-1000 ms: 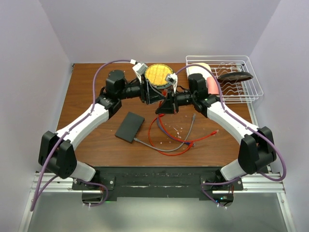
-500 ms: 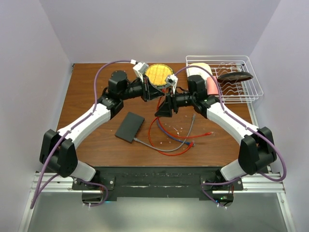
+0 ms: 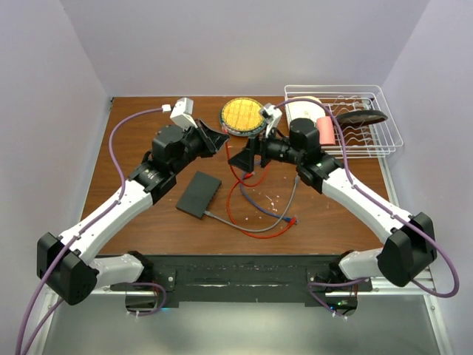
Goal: Insert the plug into the switch port
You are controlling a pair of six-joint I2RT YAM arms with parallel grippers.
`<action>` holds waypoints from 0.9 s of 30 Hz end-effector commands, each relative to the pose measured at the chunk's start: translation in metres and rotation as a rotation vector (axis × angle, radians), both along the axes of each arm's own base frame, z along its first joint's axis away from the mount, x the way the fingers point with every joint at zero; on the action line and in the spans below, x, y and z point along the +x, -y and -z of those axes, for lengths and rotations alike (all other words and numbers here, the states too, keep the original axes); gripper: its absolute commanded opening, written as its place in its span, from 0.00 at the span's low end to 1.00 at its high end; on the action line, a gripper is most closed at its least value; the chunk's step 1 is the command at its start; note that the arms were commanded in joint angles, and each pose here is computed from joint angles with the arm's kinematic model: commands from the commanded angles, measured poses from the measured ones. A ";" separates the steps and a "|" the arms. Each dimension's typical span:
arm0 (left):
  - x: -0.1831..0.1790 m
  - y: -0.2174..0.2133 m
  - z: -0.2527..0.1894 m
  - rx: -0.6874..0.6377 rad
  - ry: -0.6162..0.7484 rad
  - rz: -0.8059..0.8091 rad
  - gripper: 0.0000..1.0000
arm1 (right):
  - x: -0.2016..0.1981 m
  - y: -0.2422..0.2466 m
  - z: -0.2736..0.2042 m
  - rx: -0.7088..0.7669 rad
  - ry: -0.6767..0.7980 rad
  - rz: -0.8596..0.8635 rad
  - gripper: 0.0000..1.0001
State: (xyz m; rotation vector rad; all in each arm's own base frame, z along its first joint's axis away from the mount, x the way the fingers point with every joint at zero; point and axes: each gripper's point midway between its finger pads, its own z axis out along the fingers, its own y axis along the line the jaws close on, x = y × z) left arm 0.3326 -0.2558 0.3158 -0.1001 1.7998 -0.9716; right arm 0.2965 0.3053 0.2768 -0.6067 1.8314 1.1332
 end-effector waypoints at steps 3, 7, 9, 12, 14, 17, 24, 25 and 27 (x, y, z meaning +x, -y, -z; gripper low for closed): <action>0.008 -0.013 0.016 -0.002 -0.079 -0.134 0.00 | 0.014 -0.026 -0.032 0.061 0.055 0.089 0.81; 0.006 -0.015 0.009 -0.010 -0.065 -0.141 0.00 | 0.026 -0.026 -0.026 0.057 0.031 0.150 0.70; 0.005 -0.014 0.009 -0.013 -0.063 -0.135 0.00 | 0.035 -0.023 -0.023 0.036 0.025 0.203 0.59; 0.005 -0.012 0.007 -0.021 -0.058 -0.124 0.00 | 0.041 -0.026 -0.024 0.029 0.026 0.227 0.53; 0.004 -0.011 0.008 -0.025 -0.062 -0.119 0.00 | 0.044 -0.029 -0.023 0.031 0.025 0.221 0.48; 0.004 -0.009 0.011 -0.020 -0.068 -0.108 0.00 | 0.043 -0.033 -0.025 0.051 0.027 0.216 0.47; 0.005 -0.009 0.014 -0.016 -0.073 -0.110 0.00 | 0.041 -0.043 -0.014 0.033 0.005 0.178 0.00; 0.005 -0.009 0.013 -0.014 -0.070 -0.111 0.00 | 0.041 -0.043 -0.013 0.030 0.007 0.172 0.00; 0.006 -0.009 0.012 -0.013 -0.068 -0.115 0.00 | 0.039 -0.042 -0.011 0.018 0.014 0.167 0.00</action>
